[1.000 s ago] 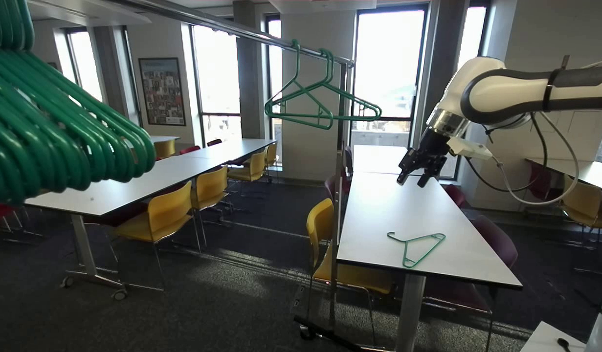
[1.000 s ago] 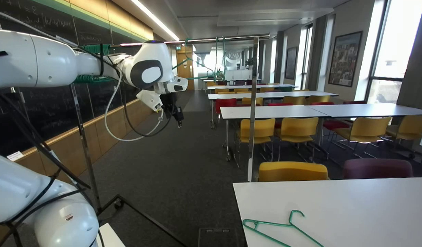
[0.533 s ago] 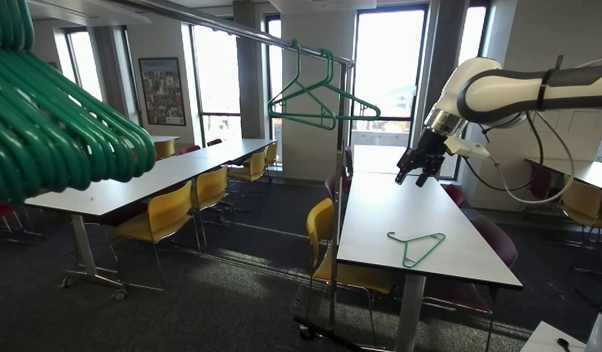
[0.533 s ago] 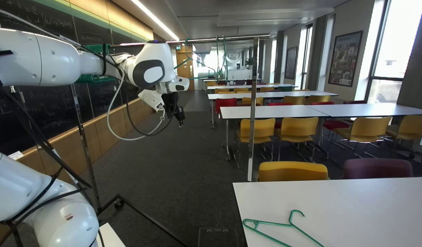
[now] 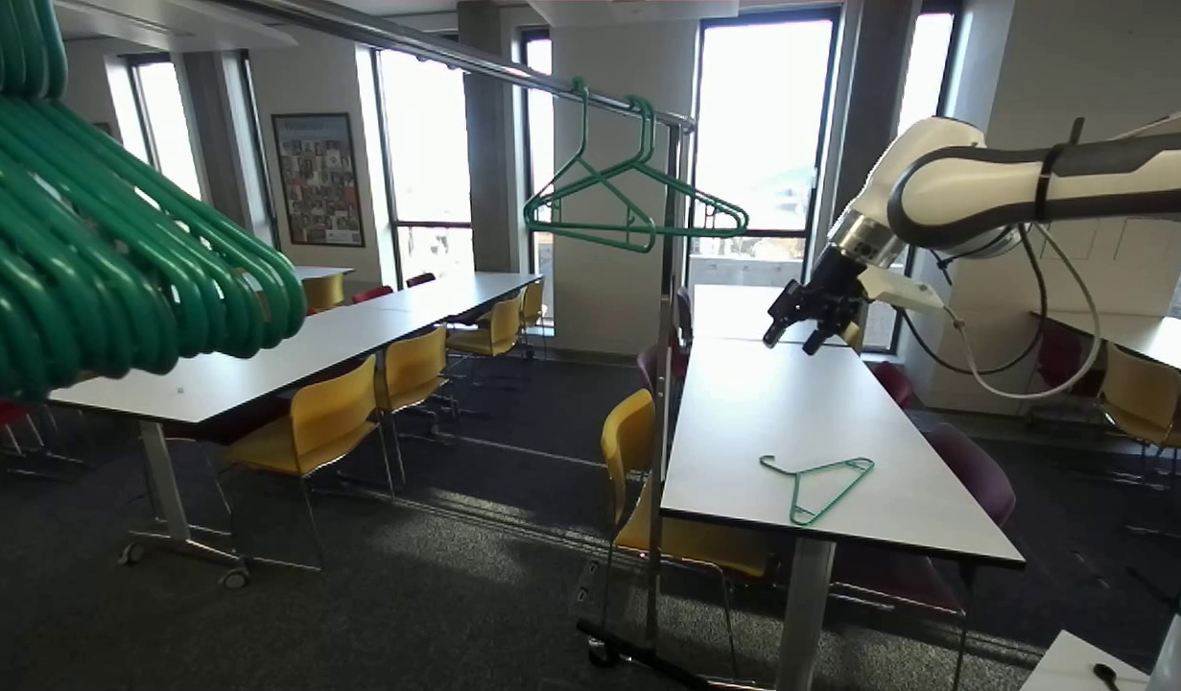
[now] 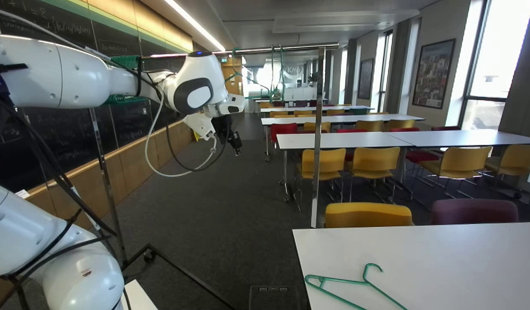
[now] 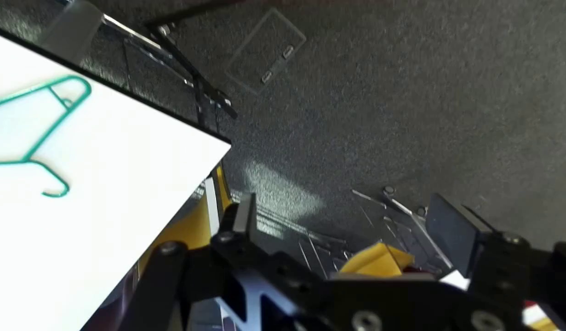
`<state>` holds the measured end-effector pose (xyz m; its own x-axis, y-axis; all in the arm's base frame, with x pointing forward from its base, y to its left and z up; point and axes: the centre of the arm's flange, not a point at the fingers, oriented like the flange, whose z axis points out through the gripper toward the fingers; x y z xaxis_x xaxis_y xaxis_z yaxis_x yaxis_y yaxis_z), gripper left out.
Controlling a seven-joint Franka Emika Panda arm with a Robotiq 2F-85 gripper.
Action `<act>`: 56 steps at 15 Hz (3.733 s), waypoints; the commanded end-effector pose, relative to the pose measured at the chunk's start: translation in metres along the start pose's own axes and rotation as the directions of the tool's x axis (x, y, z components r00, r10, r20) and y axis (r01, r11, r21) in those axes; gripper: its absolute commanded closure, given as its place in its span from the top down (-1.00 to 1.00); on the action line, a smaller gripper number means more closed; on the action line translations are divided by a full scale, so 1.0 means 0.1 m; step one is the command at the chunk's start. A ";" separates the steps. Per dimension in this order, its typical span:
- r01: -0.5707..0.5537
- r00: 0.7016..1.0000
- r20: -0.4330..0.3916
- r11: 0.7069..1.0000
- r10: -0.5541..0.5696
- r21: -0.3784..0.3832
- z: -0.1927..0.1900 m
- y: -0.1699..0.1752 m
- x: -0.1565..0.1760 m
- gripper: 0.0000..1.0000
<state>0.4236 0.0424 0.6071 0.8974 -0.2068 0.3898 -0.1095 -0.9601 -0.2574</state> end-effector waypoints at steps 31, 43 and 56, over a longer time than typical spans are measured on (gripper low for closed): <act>0.456 0.556 -0.663 0.851 -0.502 -0.261 -0.01 0.48 1.28 1.00; 0.533 0.231 -0.414 0.471 -0.880 -0.703 0.02 0.90 1.47 1.00; 0.301 0.542 -0.740 0.914 -0.399 -0.272 0.06 0.80 1.69 1.00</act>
<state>0.5506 -0.0610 0.6394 0.2151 0.2686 0.9389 0.0382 -0.9630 0.2667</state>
